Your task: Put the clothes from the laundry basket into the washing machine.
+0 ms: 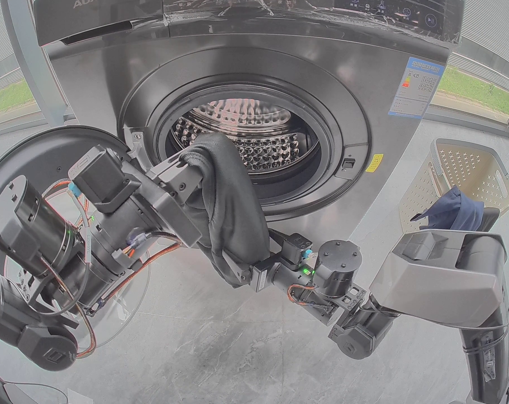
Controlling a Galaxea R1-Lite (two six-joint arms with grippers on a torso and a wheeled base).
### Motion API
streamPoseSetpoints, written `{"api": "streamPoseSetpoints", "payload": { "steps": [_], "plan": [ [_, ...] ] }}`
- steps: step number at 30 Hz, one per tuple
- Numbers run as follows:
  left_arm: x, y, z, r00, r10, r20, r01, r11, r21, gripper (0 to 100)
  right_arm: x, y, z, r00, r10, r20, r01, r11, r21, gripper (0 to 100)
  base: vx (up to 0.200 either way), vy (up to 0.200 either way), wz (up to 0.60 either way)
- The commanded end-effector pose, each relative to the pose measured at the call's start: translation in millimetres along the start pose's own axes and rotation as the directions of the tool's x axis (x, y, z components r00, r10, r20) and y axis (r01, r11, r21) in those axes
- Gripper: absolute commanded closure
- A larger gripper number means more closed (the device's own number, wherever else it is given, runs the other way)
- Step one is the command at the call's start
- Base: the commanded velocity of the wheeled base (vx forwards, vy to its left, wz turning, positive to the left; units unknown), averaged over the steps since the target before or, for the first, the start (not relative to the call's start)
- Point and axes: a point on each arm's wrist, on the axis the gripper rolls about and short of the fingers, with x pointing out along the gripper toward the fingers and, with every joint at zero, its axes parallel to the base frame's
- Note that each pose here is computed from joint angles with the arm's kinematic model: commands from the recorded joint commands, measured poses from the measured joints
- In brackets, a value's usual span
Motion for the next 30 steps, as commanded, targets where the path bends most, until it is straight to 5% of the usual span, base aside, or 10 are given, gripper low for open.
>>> {"api": "streamPoseSetpoints", "payload": {
  "steps": [1,7,8,17,30],
  "plan": [
    [0,0.0,-0.1,1.0,0.0,-0.001,0.0,1.0,0.001,100,9,-1.4,-16,1.0,0.009,-0.009,-0.009,1.0,-0.001,0,0.0,0.0,0.0],
    [0,-0.1,0.1,1.0,-0.001,0.001,0.001,1.0,-0.001,100,21,-1.0,-13,0.999,0.004,0.037,-0.004,1.0,0.0,0,0.0,0.0,0.0],
    [0,-0.1,-0.1,1.0,-0.001,-0.001,0.001,1.0,-0.001,100,21,-1.6,-12,0.999,0.0,0.044,0.0,1.0,0.0,100,0.0,0.0,0.0],
    [0,3.4,-1.2,1.0,0.014,-0.004,-0.014,1.0,-0.002,100,19,-9.6,3,0.997,-0.02,0.072,0.02,1.0,0.005,100,0.0,0.0,0.0],
    [-5,32.3,-22.9,0.989,0.123,-0.085,-0.121,0.992,0.029,100,-24,-29.9,73,0.985,-0.103,0.139,0.103,0.995,0.01,100,0.0,0.0,0.0]
  ]
}}
